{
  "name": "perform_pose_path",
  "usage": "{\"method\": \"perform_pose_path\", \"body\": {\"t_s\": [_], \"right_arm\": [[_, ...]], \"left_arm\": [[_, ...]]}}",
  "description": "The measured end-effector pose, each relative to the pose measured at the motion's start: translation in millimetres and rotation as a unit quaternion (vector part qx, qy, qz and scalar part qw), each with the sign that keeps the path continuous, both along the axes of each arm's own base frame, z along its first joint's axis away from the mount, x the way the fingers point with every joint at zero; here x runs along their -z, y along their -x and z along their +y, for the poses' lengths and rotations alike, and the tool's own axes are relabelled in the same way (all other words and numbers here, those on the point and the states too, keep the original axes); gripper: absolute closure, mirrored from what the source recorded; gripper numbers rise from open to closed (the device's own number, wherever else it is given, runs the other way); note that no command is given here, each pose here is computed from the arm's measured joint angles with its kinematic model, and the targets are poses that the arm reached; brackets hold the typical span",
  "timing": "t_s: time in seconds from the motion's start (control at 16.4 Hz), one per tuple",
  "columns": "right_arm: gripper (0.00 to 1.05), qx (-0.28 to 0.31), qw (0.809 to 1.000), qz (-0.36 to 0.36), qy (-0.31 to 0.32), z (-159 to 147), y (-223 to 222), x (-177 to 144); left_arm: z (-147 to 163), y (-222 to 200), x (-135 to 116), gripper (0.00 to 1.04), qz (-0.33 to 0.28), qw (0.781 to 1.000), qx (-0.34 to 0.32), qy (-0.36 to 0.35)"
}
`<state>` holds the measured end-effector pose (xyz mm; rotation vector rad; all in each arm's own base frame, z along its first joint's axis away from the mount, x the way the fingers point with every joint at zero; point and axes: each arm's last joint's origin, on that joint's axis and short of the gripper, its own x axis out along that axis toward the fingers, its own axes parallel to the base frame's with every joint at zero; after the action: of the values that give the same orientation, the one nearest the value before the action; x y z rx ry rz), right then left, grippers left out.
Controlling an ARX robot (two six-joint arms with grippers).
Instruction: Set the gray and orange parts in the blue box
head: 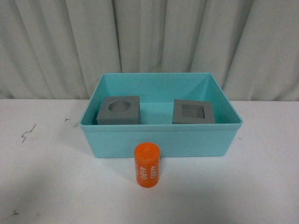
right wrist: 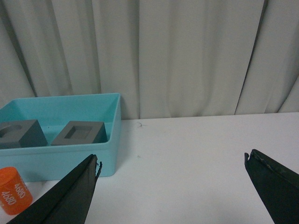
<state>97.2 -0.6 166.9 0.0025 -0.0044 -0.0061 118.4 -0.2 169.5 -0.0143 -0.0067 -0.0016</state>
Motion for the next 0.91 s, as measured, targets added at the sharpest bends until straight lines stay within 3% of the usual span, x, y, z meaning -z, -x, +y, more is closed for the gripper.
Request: {"method": "perform_pose_path", "body": {"t_s": [0.49, 0.55, 0.61, 0.79, 0.91], "right_arm": [[0.06, 0.000, 1.000, 0.000, 0.000, 0.0, 0.0, 0.0], [0.06, 0.000, 1.000, 0.000, 0.000, 0.0, 0.0, 0.0], [0.06, 0.000, 1.000, 0.000, 0.000, 0.0, 0.0, 0.0], [0.06, 0.000, 1.000, 0.000, 0.000, 0.0, 0.0, 0.0], [0.06, 0.000, 1.000, 0.000, 0.000, 0.0, 0.0, 0.0]], "left_arm": [[0.0, 10.5, 0.4, 1.03, -0.001, 1.000, 0.000, 0.000], [-0.1, 18.0, 6.8, 1.03, 0.026, 1.000, 0.002, 0.000], [0.0, 21.2, 0.1, 1.03, -0.008, 1.000, 0.001, 0.000], [0.1, 20.9, 2.9, 1.02, 0.002, 1.000, 0.000, 0.000], [0.1, 20.9, 3.2, 0.81, 0.003, 1.000, 0.000, 0.000]]}}
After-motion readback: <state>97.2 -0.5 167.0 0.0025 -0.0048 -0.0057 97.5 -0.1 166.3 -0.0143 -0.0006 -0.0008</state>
